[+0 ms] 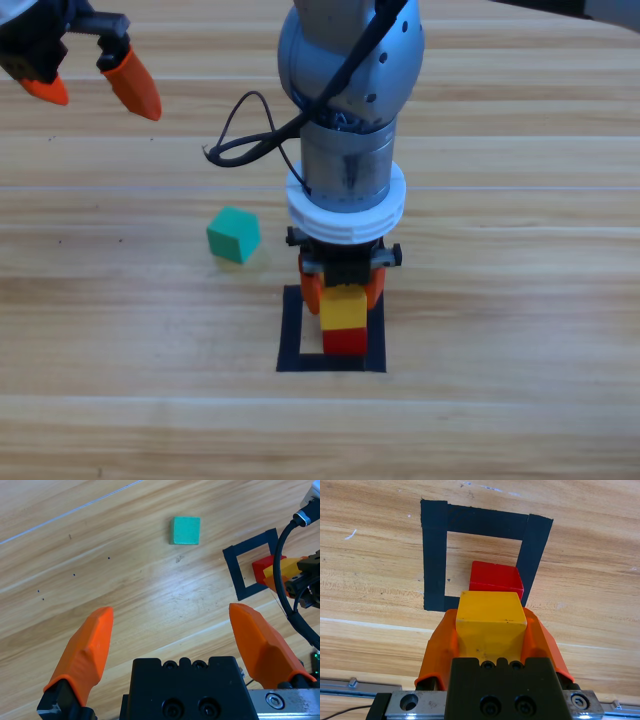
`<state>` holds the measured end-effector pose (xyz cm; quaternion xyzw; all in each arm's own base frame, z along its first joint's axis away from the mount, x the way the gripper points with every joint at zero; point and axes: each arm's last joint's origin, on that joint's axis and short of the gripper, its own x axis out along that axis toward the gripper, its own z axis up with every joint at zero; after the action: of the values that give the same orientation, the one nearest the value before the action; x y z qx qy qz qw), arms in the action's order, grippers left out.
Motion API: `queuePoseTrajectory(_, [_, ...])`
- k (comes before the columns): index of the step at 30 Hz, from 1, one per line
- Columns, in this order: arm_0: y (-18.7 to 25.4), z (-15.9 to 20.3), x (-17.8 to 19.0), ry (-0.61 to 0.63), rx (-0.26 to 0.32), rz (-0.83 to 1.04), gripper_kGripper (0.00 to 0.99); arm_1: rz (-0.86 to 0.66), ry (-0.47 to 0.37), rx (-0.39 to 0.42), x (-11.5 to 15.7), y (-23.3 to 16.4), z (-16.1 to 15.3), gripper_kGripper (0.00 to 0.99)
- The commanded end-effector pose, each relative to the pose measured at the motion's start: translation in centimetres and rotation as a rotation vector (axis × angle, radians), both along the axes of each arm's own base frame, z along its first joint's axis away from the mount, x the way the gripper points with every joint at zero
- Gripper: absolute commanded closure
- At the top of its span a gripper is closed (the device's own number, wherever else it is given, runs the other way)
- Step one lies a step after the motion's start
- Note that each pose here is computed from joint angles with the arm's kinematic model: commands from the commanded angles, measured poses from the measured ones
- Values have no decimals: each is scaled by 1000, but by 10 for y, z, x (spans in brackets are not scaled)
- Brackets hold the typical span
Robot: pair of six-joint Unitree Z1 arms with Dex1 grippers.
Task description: Stack the blocks in the rectangular block: red at the bottom, yellow in the middle, green on top
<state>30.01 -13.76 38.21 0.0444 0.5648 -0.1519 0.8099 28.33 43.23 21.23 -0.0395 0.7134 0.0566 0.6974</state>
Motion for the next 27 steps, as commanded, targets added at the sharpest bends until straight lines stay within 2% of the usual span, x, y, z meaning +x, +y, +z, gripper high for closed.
queuePoseTrajectory(1, [3, -18, 12, 45, 15, 10, 0, 37, 49, -73, -5, 11, -42, 801])
queuePoseTrajectory(2, [3, -18, 12, 45, 15, 8, 0, 39, 49, -73, -5, 11, -42, 300])
queuePoseTrajectory(3, [3, -18, 13, 44, 16, 9, 0, 39, 48, -71, -5, 11, -41, 142])
queuePoseTrajectory(5, [3, -19, 13, 45, 18, 9, 0, 43, 45, -66, -5, 11, -39, 21])
queuePoseTrajectory(7, [2, -20, 14, 47, 21, 10, 0, 46, 25, -66, -5, 9, -32, 0])
queuePoseTrajectory(10, [2, -21, 15, 48, 23, 10, 0, 47, -29, -46, -7, 3, -4, 0])
queuePoseTrajectory(17, [-7, -29, 41, 46, 30, 65, 1, 99, -251, 104, -32, -46, 132, 0])
queuePoseTrajectory(20, [-15, -44, 58, 74, 40, 97, 1, 151, -331, 122, -43, -67, 167, 1])
queuePoseTrajectory(22, [-21, -58, 68, 102, 50, 128, 1, 174, -376, 124, -46, -83, 183, 2])
queuePoseTrajectory(25, [-37, -82, 75, 145, 98, 123, 1, 214, -418, 153, -47, -113, 188, 7])
queuePoseTrajectory(26, [-43, -90, 76, 157, 113, 114, 2, 243, -436, 191, -52, -126, 186, 7])
queuePoseTrajectory(27, [-49, -97, 78, 164, 125, 103, 2, 281, -472, 294, -58, -145, 183, 7])
